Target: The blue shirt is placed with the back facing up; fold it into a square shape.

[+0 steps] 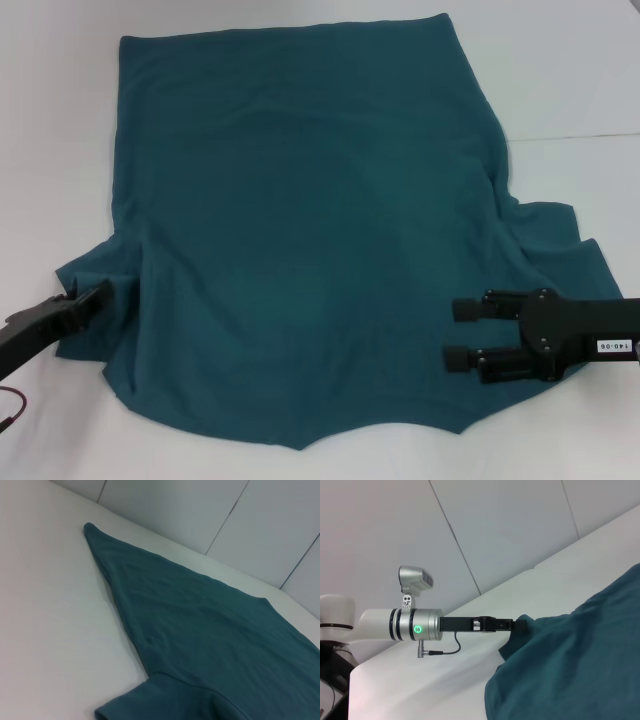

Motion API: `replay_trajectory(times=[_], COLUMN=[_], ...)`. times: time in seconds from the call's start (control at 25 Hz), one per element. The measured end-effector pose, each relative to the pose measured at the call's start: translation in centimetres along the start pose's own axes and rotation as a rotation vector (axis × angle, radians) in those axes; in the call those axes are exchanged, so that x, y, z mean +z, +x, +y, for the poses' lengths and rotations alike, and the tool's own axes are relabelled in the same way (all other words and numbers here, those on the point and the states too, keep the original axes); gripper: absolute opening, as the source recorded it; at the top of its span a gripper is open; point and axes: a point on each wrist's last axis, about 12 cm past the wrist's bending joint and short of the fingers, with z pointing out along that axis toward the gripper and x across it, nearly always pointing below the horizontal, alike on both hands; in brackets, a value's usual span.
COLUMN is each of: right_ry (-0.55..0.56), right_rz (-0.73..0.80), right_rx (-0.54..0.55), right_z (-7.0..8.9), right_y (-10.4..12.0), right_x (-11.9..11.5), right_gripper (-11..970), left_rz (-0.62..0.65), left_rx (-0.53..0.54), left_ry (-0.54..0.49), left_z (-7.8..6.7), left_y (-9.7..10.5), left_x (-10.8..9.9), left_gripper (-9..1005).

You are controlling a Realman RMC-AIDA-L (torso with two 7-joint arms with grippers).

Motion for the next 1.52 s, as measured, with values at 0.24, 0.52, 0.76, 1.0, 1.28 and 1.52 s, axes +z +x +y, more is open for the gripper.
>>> replay_trajectory(times=[0.24, 0.52, 0.76, 1.0, 1.28, 1.52], right_ry=[0.002, 0.007, 0.015, 0.011, 0.013, 0.011], right_rz=[-0.002, -0.009, -0.025, -0.033, -0.038, -0.039], right_rx=[0.003, 0.0, 0.006, 0.012, 0.014, 0.015], right_z=[0.0, 0.0, -0.1, 0.0, 0.0, 0.0], right_y=[0.1, 0.1, 0.0, 0.0, -0.1, -0.2], right_x=[-0.1, -0.2, -0.3, 0.1, 0.4, 0.5], right_gripper=[874, 872, 870, 868, 866, 865], left_rz=[-0.007, -0.013, -0.046, -0.058, -0.075, -0.073], left_rx=[-0.005, -0.01, -0.014, 0.007, 0.041, 0.067], left_ry=[-0.002, -0.004, -0.04, -0.084, -0.102, -0.104], left_z=[0.0, 0.1, 0.7, 1.4, 1.8, 1.7], left_y=[-0.1, -0.1, -0.9, -1.7, -3.1, -3.8], left_x=[0.0, 0.0, -0.3, -0.4, -0.4, 0.0], left_gripper=[343, 175, 16, 2, 3, 2])
